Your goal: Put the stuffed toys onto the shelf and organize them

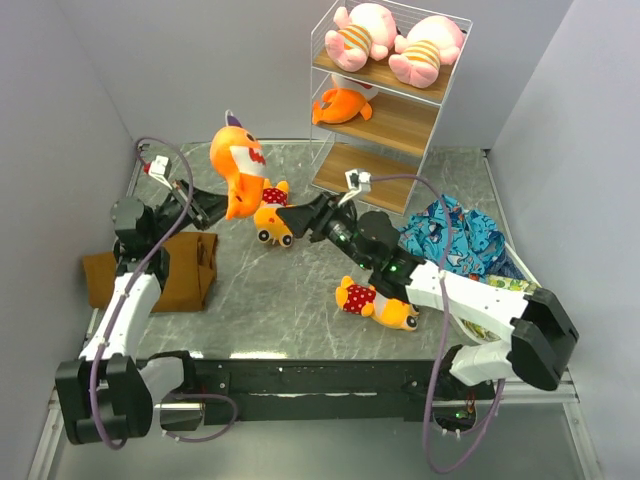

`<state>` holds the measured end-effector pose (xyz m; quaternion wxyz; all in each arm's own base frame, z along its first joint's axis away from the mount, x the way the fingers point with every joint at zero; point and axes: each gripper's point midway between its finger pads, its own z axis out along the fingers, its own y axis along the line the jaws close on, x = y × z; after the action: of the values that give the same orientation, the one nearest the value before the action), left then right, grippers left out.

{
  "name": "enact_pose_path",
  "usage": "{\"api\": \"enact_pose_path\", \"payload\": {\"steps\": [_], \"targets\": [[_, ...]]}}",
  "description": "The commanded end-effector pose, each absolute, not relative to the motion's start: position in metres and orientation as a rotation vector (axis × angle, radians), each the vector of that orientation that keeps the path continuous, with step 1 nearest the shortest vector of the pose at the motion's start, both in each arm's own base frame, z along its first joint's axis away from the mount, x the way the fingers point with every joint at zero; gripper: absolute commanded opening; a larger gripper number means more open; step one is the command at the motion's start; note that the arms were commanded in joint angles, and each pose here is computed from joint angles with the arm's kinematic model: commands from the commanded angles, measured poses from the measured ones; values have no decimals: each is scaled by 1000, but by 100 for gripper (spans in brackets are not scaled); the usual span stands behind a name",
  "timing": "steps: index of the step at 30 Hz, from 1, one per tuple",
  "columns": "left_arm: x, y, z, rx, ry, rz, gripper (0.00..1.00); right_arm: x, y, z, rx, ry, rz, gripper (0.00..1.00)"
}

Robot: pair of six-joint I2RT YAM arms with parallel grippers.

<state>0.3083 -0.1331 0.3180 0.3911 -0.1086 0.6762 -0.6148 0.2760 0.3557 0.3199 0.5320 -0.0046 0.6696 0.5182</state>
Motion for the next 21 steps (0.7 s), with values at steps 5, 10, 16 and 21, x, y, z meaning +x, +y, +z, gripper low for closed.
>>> {"api": "enact_pose_path", "payload": {"steps": [5,10,16,21], "targets": [[258,-157,350,-17,1640,-1613,1,268,399,366,70,1549,1469,64],[244,-161,342,-30,1634,-1640,1,260,417,365,62,1581,1518,62],[233,-165,334,0,1681,-1620,1,256,429,372,10,1562,1506,21],[227,-164,327,58,1703,-1534,39,251,417,374,-19,1483,1505,0]]}}
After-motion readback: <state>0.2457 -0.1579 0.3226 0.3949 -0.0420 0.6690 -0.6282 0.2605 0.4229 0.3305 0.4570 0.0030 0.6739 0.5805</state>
